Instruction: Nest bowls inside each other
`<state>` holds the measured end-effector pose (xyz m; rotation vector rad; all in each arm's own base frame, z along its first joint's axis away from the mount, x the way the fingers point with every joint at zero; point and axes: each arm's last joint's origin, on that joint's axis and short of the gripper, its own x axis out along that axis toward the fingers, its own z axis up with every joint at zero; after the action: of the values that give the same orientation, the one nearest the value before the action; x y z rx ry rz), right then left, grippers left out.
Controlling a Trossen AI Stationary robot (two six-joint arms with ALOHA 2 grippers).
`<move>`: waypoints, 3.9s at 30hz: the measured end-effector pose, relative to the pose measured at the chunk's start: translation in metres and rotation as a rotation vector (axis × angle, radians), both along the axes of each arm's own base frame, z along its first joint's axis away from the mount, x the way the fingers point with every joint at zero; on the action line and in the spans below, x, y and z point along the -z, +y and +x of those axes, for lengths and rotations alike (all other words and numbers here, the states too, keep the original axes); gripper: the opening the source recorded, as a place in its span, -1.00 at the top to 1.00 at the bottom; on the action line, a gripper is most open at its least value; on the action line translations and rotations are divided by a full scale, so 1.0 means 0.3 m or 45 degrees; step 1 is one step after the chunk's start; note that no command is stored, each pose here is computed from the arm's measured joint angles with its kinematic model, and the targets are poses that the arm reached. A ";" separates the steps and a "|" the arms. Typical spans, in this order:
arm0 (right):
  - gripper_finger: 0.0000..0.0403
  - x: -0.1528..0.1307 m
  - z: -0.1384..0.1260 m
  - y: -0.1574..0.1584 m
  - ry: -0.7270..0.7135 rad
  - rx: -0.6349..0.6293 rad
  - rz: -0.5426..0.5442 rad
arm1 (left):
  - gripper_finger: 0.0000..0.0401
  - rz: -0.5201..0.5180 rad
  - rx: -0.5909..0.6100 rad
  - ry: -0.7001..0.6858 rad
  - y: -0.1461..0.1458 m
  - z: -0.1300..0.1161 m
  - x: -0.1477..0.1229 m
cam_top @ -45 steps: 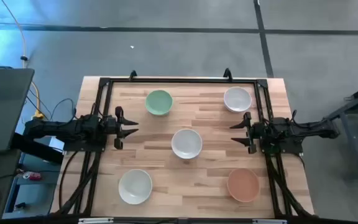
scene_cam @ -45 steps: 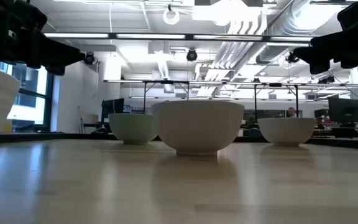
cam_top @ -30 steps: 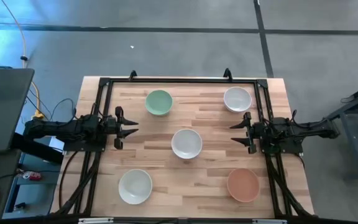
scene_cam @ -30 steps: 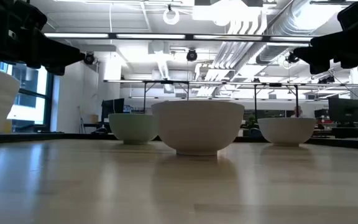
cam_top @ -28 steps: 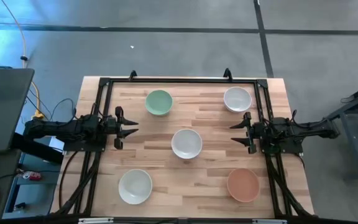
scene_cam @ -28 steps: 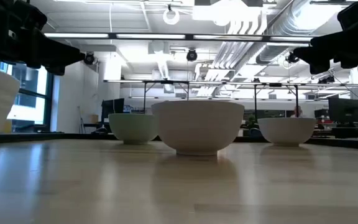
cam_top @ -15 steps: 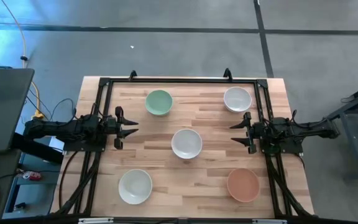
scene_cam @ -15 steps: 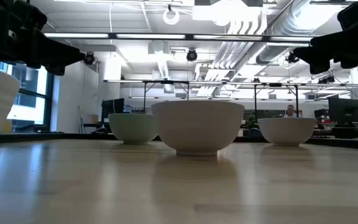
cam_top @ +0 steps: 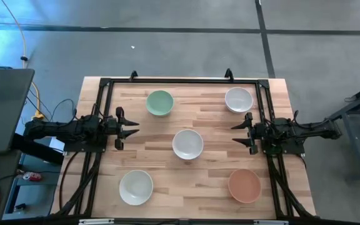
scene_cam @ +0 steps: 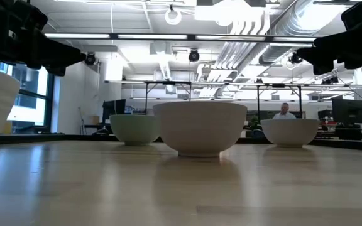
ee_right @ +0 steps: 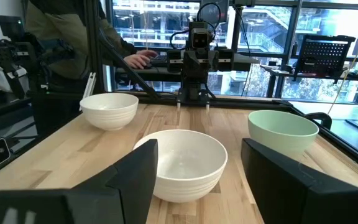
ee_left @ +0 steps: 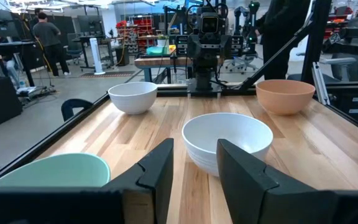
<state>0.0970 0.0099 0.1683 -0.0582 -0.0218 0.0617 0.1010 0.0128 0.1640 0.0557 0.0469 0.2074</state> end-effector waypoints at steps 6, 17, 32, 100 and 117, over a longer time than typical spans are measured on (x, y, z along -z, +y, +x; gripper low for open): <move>-0.11 0.000 0.000 0.000 0.000 0.000 0.000 | 0.44 0.000 0.000 0.000 0.000 0.000 0.000; -0.11 0.000 0.000 0.000 0.000 0.000 0.000 | 0.44 0.000 0.000 0.000 0.000 0.000 0.000; -0.11 0.000 0.000 0.000 0.000 0.000 0.000 | 0.44 0.000 0.000 0.000 0.000 0.000 0.000; -0.11 -0.066 -0.009 -0.014 -0.255 0.060 0.865 | 0.44 -0.730 -0.027 -0.290 0.002 -0.001 -0.032; -0.11 -0.024 -0.002 -0.014 -0.099 0.134 0.792 | 0.44 -0.499 0.107 -0.200 -0.009 0.001 -0.030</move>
<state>0.0964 0.0056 0.1755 0.5602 -0.1142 -0.0542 0.1013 0.0102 0.1728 -0.3482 -0.0716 0.1153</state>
